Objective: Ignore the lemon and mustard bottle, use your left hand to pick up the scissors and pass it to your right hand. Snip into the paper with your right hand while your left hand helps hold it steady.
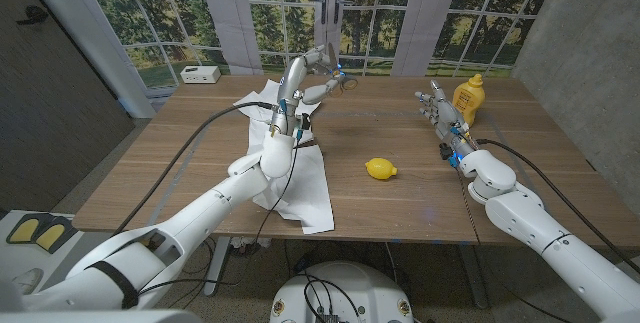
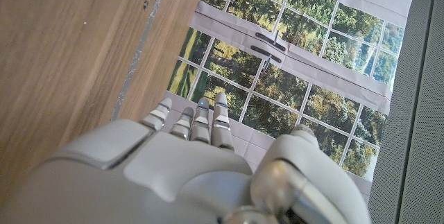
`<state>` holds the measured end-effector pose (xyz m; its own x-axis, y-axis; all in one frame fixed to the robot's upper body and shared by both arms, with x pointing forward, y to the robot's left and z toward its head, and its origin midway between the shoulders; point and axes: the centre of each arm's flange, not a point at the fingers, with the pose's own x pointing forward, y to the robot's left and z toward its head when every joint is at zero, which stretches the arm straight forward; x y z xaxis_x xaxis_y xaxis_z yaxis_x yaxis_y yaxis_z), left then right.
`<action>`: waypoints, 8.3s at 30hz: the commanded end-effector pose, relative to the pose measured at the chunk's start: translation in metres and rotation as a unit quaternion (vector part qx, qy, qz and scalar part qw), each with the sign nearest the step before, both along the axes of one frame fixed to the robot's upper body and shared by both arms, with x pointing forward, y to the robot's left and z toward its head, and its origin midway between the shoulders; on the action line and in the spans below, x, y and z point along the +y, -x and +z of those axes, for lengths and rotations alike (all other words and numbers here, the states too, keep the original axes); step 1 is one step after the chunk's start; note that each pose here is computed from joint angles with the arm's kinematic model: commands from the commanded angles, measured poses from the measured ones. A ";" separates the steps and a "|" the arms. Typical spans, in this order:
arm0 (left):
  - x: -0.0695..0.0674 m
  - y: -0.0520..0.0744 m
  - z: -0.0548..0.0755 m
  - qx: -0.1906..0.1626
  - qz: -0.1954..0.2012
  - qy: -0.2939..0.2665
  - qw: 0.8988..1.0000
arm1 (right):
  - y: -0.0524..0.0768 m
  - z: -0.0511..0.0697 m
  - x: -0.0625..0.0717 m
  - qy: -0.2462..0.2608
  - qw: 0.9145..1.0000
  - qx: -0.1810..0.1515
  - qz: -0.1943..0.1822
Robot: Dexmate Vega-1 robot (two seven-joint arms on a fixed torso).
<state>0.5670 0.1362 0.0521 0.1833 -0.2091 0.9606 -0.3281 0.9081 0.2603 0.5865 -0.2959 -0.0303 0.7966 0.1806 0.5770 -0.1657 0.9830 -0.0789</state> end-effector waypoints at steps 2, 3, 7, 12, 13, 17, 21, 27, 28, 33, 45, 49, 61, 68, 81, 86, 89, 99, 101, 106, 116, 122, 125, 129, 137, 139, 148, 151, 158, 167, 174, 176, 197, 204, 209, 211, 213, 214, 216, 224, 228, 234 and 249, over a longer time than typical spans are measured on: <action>0.007 -0.008 -0.003 0.074 -0.067 0.051 0.994 | -0.003 0.000 0.001 0.001 1.000 0.002 0.001; 0.008 -0.008 -0.003 0.078 -0.071 0.055 0.993 | -0.003 0.000 0.001 0.000 1.000 0.004 0.000; 0.008 -0.010 -0.002 0.087 -0.081 0.061 0.991 | -0.004 0.000 0.000 0.002 1.000 0.002 0.001; 0.008 -0.011 -0.001 0.099 -0.097 0.066 0.988 | -0.004 0.001 0.000 0.001 1.000 0.000 0.001; 0.008 -0.011 0.000 0.101 -0.100 0.068 0.988 | -0.004 0.001 0.000 -0.001 1.000 0.001 0.001; 0.008 -0.011 0.002 0.110 -0.111 0.072 0.985 | -0.005 0.000 0.000 -0.002 1.000 0.002 0.001; 0.009 -0.011 0.003 0.114 -0.118 0.074 0.984 | -0.005 0.000 -0.001 -0.001 1.000 0.002 0.001; 0.008 -0.011 0.004 0.136 -0.143 0.090 0.976 | -0.005 0.001 0.000 0.001 1.000 0.001 0.002; 0.008 -0.011 0.004 0.139 -0.146 0.093 0.975 | -0.005 0.002 0.000 0.003 1.000 0.001 0.002; 0.009 -0.010 0.004 0.140 -0.145 0.091 0.975 | -0.003 0.004 -0.001 0.004 1.000 -0.001 0.002; 0.007 -0.013 0.002 0.189 -0.195 0.127 0.954 | -0.001 0.007 0.001 0.006 1.000 -0.008 0.005; 0.007 -0.017 0.002 0.208 -0.212 0.148 0.943 | 0.000 0.008 0.002 0.007 1.000 -0.008 0.006; 0.013 -0.027 -0.001 0.240 -0.239 0.189 0.922 | 0.000 0.006 0.003 0.010 1.000 -0.007 0.007; 0.014 -0.034 -0.002 0.264 -0.263 0.209 0.904 | 0.000 0.004 0.007 0.006 1.000 -0.013 0.007; 0.012 -0.044 0.004 0.299 -0.296 0.233 0.877 | 0.004 0.002 0.019 0.013 1.000 -0.025 0.007; 0.010 -0.046 0.004 0.311 -0.307 0.244 0.866 | 0.006 0.002 0.025 0.014 0.999 -0.033 0.013; 0.010 -0.045 0.004 0.318 -0.313 0.248 0.860 | 0.008 0.003 0.027 0.015 0.999 -0.040 0.015; 0.012 -0.046 -0.001 0.343 -0.334 0.264 0.837 | 0.009 0.004 0.033 0.017 0.999 -0.045 0.020; 0.013 -0.046 -0.002 0.347 -0.336 0.269 0.833 | 0.009 0.005 0.034 0.019 0.999 -0.045 0.019; 0.012 -0.048 -0.004 0.352 -0.340 0.274 0.828 | 0.010 0.005 0.036 0.019 0.999 -0.046 0.022; 0.008 -0.053 -0.003 0.356 -0.343 0.275 0.825 | 0.016 0.010 0.040 0.029 0.998 -0.054 0.023; 0.005 -0.055 -0.002 0.357 -0.345 0.277 0.823 | 0.022 0.013 0.043 0.039 0.997 -0.060 0.017; 0.004 -0.055 -0.002 0.357 -0.345 0.277 0.823 | 0.024 0.015 0.044 0.053 0.997 -0.058 0.018; 0.003 -0.056 -0.001 0.356 -0.347 0.276 0.822 | 0.028 0.019 0.047 0.078 0.995 -0.061 0.016; 0.003 -0.055 0.000 0.352 -0.344 0.289 0.821 | 0.038 0.025 0.058 0.085 0.992 -0.087 0.008; 0.003 -0.056 0.000 0.354 -0.343 0.288 0.821 | 0.041 0.027 0.060 0.090 0.992 -0.090 0.003; 0.004 -0.058 -0.001 0.360 -0.347 0.287 0.817 | 0.050 0.036 0.067 0.105 0.988 -0.113 -0.015; 0.003 -0.059 -0.001 0.363 -0.347 0.285 0.816 | 0.057 0.039 0.073 0.111 0.984 -0.131 -0.043; 0.002 -0.061 0.002 0.366 -0.352 0.280 0.815 | 0.068 0.045 0.087 0.137 0.972 -0.160 -0.102; -0.002 -0.063 0.003 0.370 -0.356 0.282 0.810 | 0.076 0.050 0.100 0.154 0.962 -0.177 -0.137; -0.005 -0.065 0.002 0.377 -0.367 0.286 0.801 | 0.088 0.057 0.113 0.195 0.948 -0.178 -0.176; -0.005 -0.066 0.002 0.379 -0.370 0.287 0.798 | 0.092 0.058 0.117 0.202 0.944 -0.181 -0.188; -0.009 -0.070 -0.001 0.391 -0.387 0.289 0.784 | 0.102 0.067 0.145 0.260 0.906 -0.202 -0.265; -0.011 -0.068 -0.002 0.393 -0.390 0.289 0.781 | 0.107 0.067 0.154 0.274 0.892 -0.211 -0.291; -0.011 -0.067 -0.003 0.391 -0.390 0.290 0.782 | 0.110 0.068 0.159 0.282 0.885 -0.214 -0.301; -0.012 -0.067 -0.003 0.390 -0.392 0.292 0.780 | 0.111 0.069 0.163 0.285 0.885 -0.215 -0.298; -0.013 -0.067 -0.003 0.389 -0.397 0.296 0.777 | 0.112 0.069 0.167 0.285 0.885 -0.209 -0.304; -0.013 -0.067 -0.003 0.387 -0.398 0.299 0.776 | 0.114 0.069 0.168 0.286 0.884 -0.206 -0.306; -0.014 -0.066 -0.003 0.384 -0.402 0.302 0.774 | 0.116 0.069 0.172 0.285 0.883 -0.212 -0.307; -0.020 -0.062 -0.002 0.378 -0.408 0.300 0.775 | 0.119 0.071 0.181 0.296 0.875 -0.221 -0.314; -0.022 -0.060 0.000 0.377 -0.409 0.298 0.776 | 0.117 0.072 0.182 0.299 0.876 -0.219 -0.308; -0.025 -0.060 0.000 0.377 -0.409 0.296 0.776 | 0.116 0.073 0.185 0.301 0.874 -0.223 -0.310; -0.035 -0.059 -0.001 0.384 -0.414 0.291 0.772 | 0.109 0.076 0.195 0.305 0.860 -0.234 -0.334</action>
<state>0.6268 0.1077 0.0509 0.7819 -0.1196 0.6118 0.4666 0.7632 -0.4470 0.4735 -0.1090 0.0439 0.5631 0.1677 0.8092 0.5724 0.6270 -0.5283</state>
